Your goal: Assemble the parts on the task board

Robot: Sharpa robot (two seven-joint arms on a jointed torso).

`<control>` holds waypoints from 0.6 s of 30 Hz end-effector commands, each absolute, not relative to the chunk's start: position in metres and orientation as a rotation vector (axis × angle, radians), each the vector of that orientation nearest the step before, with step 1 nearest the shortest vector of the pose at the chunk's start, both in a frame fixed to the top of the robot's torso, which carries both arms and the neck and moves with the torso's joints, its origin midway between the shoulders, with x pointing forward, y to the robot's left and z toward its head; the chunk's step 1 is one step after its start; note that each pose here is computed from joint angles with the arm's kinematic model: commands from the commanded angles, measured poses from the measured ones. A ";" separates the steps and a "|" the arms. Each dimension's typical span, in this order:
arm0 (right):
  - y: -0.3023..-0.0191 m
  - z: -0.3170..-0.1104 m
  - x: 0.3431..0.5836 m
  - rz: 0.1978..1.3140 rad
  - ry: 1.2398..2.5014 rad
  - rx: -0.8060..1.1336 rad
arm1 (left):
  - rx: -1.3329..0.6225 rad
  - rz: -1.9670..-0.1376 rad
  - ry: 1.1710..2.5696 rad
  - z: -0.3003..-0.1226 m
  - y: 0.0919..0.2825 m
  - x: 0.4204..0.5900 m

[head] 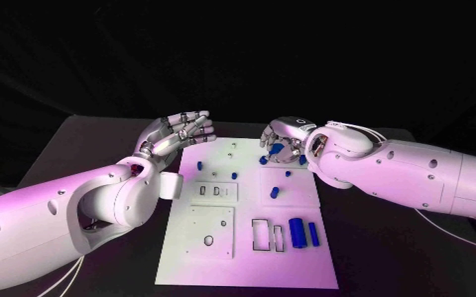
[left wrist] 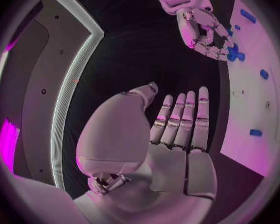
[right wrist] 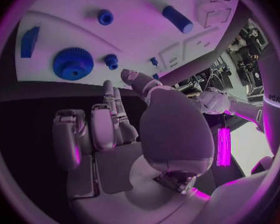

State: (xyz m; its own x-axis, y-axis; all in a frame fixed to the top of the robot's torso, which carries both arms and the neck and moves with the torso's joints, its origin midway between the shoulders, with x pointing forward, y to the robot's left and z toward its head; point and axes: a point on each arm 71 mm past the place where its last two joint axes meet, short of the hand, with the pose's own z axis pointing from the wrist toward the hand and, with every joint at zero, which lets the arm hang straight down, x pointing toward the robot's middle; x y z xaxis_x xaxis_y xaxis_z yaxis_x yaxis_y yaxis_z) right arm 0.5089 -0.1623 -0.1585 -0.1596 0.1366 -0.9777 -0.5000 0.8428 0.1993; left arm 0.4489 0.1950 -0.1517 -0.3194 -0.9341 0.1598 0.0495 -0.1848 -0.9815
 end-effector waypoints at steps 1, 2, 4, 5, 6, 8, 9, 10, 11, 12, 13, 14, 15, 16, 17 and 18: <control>-0.162 -0.163 0.509 0.536 1.663 -0.307 | -1.105 -1.646 1.302 -0.150 0.193 0.447; -0.162 -0.163 0.509 0.534 1.666 -0.309 | -1.105 -1.647 1.303 -0.150 0.193 0.447; -0.161 -0.165 0.510 0.530 1.672 -0.310 | -1.105 -1.650 1.305 -0.150 0.192 0.447; -0.161 -0.166 0.510 0.528 1.674 -0.310 | -1.105 -1.651 1.306 -0.150 0.192 0.447; -0.161 -0.166 0.511 0.526 1.676 -0.310 | -1.105 -1.652 1.306 -0.149 0.192 0.447; -0.161 -0.168 0.512 0.520 1.679 -0.310 | -1.104 -1.654 1.306 -0.149 0.192 0.446; -0.161 -0.168 0.512 0.517 1.682 -0.310 | -1.104 -1.656 1.307 -0.149 0.192 0.446; -0.161 -0.169 0.513 0.516 1.683 -0.311 | -1.104 -1.657 1.307 -0.149 0.192 0.446; -0.161 -0.170 0.513 0.514 1.686 -0.311 | -1.104 -1.658 1.307 -0.148 0.192 0.446; -0.161 -0.170 0.513 0.513 1.687 -0.311 | -1.104 -1.658 1.307 -0.148 0.192 0.446; -0.161 -0.171 0.513 0.512 1.689 -0.312 | -1.104 -1.659 1.307 -0.148 0.192 0.445; -0.161 -0.171 0.513 0.511 1.690 -0.312 | -1.104 -1.660 1.306 -0.148 0.192 0.445; -0.161 -0.172 0.513 0.512 1.692 -0.313 | -1.104 -1.660 1.306 -0.148 0.192 0.445; -0.160 -0.172 0.512 0.513 1.693 -0.314 | -1.104 -1.660 1.306 -0.148 0.192 0.445; -0.160 -0.172 0.512 0.514 1.694 -0.316 | -1.104 -1.660 1.306 -0.148 0.192 0.445; -0.160 -0.172 0.512 0.516 1.694 -0.317 | -1.105 -1.659 1.305 -0.148 0.192 0.445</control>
